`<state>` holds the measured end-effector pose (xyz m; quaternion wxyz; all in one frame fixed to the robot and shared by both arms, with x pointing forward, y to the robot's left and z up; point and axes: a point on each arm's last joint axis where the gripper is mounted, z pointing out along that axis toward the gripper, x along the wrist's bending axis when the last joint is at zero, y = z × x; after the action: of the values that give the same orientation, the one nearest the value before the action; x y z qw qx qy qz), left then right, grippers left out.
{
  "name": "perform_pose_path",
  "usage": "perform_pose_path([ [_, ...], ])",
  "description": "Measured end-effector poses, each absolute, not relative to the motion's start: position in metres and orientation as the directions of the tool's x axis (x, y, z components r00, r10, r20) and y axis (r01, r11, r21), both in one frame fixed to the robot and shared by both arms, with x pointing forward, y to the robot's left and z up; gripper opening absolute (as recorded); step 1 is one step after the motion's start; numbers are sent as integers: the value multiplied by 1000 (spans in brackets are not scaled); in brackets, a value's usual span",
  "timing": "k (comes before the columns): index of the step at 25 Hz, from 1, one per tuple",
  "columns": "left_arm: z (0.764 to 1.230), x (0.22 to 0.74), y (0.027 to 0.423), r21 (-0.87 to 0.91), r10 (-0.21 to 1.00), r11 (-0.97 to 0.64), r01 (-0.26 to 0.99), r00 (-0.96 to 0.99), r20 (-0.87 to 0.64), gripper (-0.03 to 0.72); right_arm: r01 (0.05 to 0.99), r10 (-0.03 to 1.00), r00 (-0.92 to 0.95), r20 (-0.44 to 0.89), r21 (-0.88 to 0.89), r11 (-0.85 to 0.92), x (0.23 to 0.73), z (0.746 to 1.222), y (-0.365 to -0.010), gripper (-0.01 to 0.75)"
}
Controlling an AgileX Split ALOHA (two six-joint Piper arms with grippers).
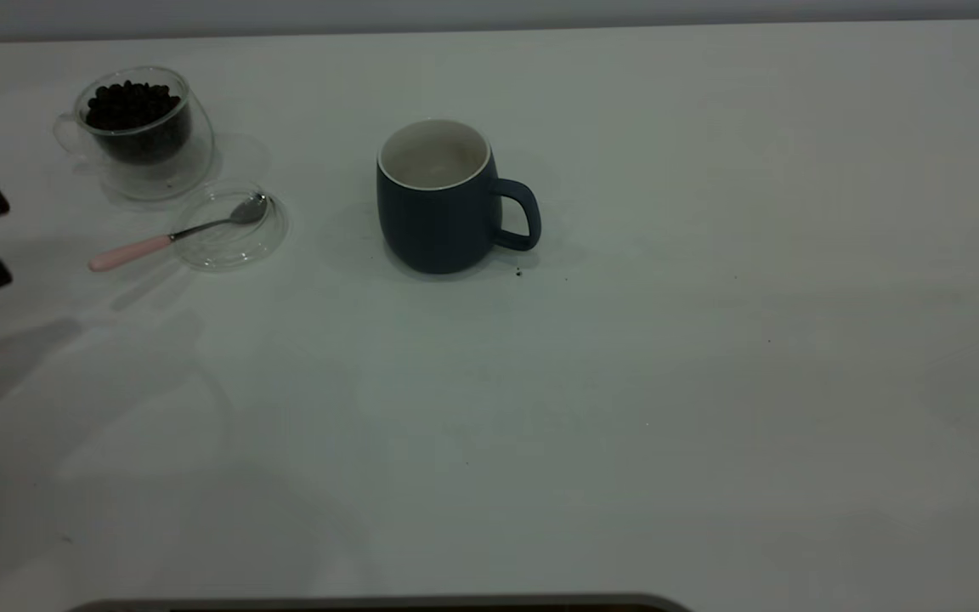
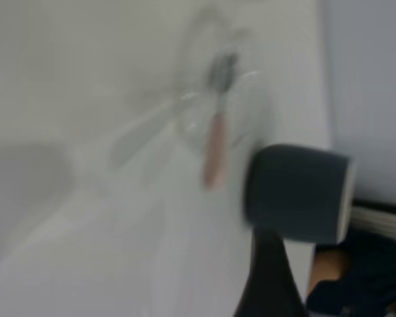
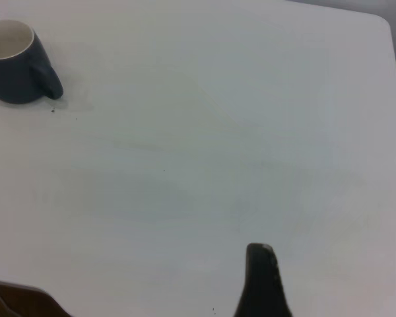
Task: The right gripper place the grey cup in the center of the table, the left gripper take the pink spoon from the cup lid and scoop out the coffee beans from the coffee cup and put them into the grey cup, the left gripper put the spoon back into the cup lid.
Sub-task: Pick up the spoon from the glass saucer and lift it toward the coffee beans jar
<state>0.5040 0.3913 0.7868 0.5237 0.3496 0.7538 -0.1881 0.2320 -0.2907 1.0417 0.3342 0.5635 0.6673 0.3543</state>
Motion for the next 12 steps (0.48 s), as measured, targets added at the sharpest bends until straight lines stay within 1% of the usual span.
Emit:
perform_pose_path([
  [2,780,506,392,86,313,694,714,-193,-930,594,515,989,-142,-47,849,114,232,1042,-291,588],
  [8,752,495,384,6,279,687,727,-257,-925,594,515,989,-142,-47,849,114,232,1042,-291,588],
  [12,736,489,380,-17,266,697,717,-281,-922,592,515,989,-142,-47,849,114,232,1042,-291,588],
])
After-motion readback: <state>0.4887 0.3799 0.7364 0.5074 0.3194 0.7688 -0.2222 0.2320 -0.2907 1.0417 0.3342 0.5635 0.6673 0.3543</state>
